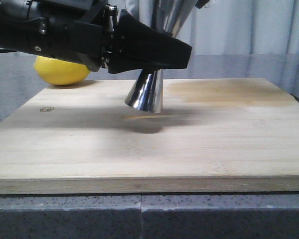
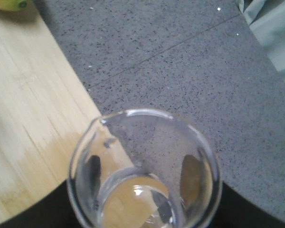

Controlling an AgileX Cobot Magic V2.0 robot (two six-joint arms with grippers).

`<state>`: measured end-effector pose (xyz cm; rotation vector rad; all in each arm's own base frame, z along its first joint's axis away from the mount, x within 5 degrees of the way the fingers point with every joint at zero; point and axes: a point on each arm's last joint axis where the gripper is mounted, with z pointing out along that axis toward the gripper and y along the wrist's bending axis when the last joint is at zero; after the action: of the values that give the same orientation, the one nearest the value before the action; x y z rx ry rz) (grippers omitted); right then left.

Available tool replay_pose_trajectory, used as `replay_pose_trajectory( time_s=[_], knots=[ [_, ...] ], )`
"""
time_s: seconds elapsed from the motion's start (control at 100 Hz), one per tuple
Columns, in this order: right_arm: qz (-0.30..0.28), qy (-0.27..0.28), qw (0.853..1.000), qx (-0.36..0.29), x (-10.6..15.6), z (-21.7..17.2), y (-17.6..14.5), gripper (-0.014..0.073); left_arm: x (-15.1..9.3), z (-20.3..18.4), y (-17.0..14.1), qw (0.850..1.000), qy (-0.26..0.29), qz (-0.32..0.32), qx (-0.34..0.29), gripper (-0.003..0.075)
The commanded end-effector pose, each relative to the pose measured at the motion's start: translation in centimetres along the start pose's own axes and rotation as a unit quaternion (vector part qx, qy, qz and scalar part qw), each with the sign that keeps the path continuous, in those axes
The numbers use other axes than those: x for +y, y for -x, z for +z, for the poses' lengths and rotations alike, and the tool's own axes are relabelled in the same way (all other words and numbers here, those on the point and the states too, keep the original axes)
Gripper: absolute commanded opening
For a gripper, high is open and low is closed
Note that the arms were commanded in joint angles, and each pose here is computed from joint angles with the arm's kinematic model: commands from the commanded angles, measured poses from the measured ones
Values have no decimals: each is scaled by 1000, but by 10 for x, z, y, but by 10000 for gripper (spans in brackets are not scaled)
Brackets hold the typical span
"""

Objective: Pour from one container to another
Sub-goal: 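Tilt the beaker upright and lift it away from the jigger, then lower the beaker onto the board farther from the lemon with the right gripper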

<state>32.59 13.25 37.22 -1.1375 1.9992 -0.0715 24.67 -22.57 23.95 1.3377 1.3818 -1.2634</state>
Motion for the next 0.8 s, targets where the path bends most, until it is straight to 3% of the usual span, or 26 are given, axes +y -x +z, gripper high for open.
replay_pose_trajectory(
  time_s=[0.0, 0.27, 0.79],
  knots=[
    [37, -39, 997, -59, -18, -19, 4, 195, -13, -4, 33, 997, -33, 23, -72, -19],
    [105, 5, 991, -85, -28, -9, -24, 195, -11, -6, 34, 996, -28, 21, -77, -19],
    [132, 58, 983, -110, -11, 13, -54, 195, -6, -13, 34, 996, -13, 20, -81, -19]
  ],
)
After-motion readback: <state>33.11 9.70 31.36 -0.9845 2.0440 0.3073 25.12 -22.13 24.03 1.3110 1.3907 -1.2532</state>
